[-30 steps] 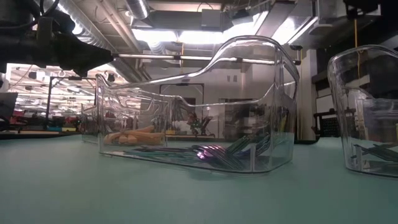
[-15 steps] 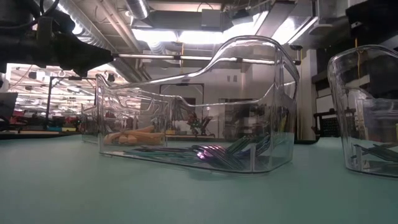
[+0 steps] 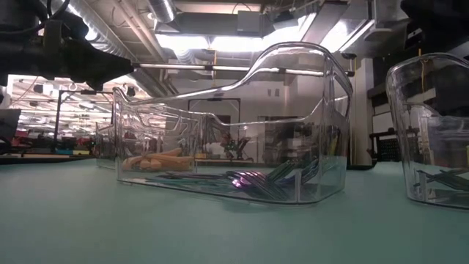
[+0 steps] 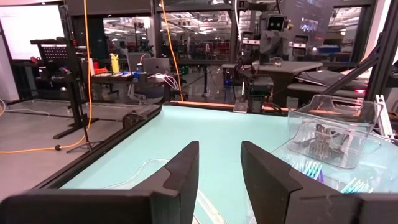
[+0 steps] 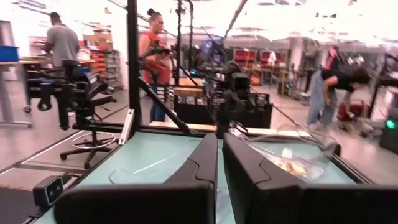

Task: Sort silverware by color (type)
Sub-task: Return to Home Position

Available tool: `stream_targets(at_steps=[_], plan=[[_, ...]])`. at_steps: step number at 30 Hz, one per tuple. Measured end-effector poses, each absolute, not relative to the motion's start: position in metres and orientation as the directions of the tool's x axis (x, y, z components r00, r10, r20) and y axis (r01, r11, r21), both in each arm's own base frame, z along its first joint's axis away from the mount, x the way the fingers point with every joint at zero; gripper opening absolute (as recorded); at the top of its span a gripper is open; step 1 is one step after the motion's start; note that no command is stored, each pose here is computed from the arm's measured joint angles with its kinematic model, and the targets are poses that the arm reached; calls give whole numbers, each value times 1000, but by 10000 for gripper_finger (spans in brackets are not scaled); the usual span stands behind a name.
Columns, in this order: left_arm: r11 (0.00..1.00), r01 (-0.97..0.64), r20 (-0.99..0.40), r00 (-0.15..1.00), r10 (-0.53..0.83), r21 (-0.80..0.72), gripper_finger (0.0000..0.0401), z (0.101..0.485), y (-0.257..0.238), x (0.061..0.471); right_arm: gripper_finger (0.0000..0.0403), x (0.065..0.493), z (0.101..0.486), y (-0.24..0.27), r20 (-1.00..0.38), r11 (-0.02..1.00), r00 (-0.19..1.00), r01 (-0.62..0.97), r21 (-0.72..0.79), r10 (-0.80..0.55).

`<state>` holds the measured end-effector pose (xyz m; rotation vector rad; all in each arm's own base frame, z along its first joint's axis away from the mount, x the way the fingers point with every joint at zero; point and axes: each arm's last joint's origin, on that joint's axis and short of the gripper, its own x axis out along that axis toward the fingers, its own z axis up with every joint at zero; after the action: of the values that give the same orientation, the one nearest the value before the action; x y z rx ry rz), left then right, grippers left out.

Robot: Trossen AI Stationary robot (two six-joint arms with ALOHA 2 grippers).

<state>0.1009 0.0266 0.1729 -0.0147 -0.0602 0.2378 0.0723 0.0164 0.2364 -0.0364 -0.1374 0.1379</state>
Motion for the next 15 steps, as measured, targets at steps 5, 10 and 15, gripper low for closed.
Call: stream_targets(at_steps=[5,10,15], plan=[[972,-235,58,970,236,-22,114,173,27,101,18,80,223,20,188,980,964,-172,-98,188],[972,-235,58,970,236,-21,114,173,27,101,18,83,216,21,180,974,965,-163,-159,191],[972,-235,58,970,236,-22,114,173,27,101,18,83,215,21,181,962,965,-147,-230,191]])
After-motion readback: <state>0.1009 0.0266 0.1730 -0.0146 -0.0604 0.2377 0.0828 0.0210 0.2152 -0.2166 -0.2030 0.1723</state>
